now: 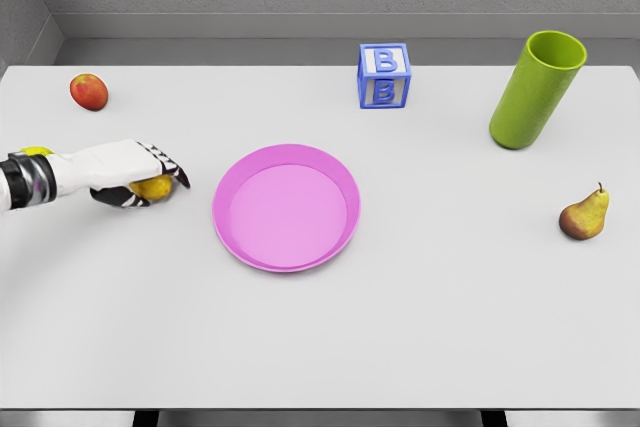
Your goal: Put the lemon on the plate with left arm
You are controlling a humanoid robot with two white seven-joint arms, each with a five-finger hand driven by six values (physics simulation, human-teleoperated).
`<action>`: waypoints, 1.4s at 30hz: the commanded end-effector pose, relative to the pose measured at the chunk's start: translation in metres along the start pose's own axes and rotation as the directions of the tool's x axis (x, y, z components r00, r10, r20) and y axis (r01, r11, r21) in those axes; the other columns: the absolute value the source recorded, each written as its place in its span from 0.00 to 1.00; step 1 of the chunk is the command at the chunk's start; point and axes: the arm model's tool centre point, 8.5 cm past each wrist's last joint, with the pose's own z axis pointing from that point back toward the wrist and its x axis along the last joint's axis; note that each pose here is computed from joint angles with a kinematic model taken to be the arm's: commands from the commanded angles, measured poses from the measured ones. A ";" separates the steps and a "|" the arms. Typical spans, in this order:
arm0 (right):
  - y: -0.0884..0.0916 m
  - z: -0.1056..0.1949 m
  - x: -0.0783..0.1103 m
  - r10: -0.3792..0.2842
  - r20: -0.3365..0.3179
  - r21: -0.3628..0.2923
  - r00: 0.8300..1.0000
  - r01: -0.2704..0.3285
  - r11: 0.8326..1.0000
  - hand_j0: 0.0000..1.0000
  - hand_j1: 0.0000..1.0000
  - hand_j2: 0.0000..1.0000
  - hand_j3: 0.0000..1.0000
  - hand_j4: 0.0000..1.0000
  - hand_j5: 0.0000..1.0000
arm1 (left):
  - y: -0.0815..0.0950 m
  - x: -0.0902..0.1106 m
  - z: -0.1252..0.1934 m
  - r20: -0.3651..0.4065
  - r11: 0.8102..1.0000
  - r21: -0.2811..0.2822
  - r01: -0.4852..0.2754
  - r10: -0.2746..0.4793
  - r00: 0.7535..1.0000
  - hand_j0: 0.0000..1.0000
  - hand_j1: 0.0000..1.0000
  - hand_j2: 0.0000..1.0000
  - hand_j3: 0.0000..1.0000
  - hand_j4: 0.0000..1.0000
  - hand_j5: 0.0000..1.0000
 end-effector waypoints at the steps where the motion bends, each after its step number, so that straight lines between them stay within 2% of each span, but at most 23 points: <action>1: 0.000 0.000 0.000 -0.001 0.000 0.000 1.000 0.001 1.000 1.00 1.00 1.00 1.00 1.00 1.00 | 0.000 0.000 0.000 0.000 1.000 0.001 -0.004 0.004 1.000 0.64 0.64 0.64 0.64 0.64 0.64; 3: 0.000 0.000 0.000 -0.001 0.000 -0.001 1.000 0.001 1.000 1.00 1.00 1.00 1.00 1.00 1.00 | 0.001 0.000 0.000 -0.002 1.000 -0.001 0.002 -0.002 1.000 0.58 0.58 0.58 0.58 0.58 0.58; 7: 0.000 0.000 0.000 -0.001 0.000 0.000 1.000 0.001 1.000 1.00 1.00 1.00 1.00 1.00 1.00 | 0.000 0.000 -0.001 -0.003 1.000 -0.022 0.007 -0.007 1.000 0.51 0.51 0.51 0.51 0.51 0.51; 13: 0.000 0.000 0.000 -0.001 0.000 0.000 1.000 0.001 1.000 1.00 1.00 1.00 1.00 1.00 1.00 | 0.001 0.001 -0.001 0.001 1.000 -0.022 0.009 -0.009 1.000 0.51 0.51 0.51 0.51 0.51 0.51; 17: 0.000 0.000 0.000 -0.001 0.000 0.000 1.000 0.001 1.000 1.00 1.00 1.00 1.00 1.00 1.00 | 0.008 0.003 -0.001 0.006 1.000 -0.009 0.020 -0.020 1.000 0.51 0.51 0.51 0.51 0.51 0.51; 19: 0.000 0.000 0.000 -0.001 0.000 0.000 1.000 0.001 1.000 1.00 1.00 1.00 1.00 1.00 1.00 | 0.011 0.005 0.000 0.011 0.999 -0.022 0.025 -0.025 1.000 0.51 0.51 0.51 0.51 0.51 0.51; 23: 0.000 0.000 0.000 -0.001 0.000 0.000 1.000 0.001 1.000 1.00 1.00 1.00 1.00 1.00 1.00 | 0.024 0.010 0.000 0.025 0.999 -0.002 0.053 -0.053 0.998 0.51 0.51 0.51 0.51 0.51 0.51; 29: 0.000 0.000 0.000 -0.001 0.000 0.000 1.000 0.001 1.000 1.00 1.00 1.00 1.00 1.00 1.00 | 0.048 0.036 -0.008 0.096 0.994 0.057 0.092 -0.097 0.991 0.51 0.51 0.51 0.51 0.51 0.51; 35: 0.000 0.000 0.000 -0.001 0.000 0.000 1.000 0.001 1.000 1.00 1.00 1.00 1.00 1.00 1.00 | 0.059 0.059 -0.019 0.155 0.988 0.098 0.118 -0.133 0.979 0.51 0.51 0.51 0.51 0.51 0.51; 42: 0.000 0.000 0.000 -0.001 0.000 0.000 1.000 0.001 1.000 1.00 1.00 1.00 1.00 1.00 1.00 | 0.065 0.093 -0.041 0.240 0.982 0.148 0.113 -0.146 0.960 0.51 0.51 0.51 0.51 0.51 0.51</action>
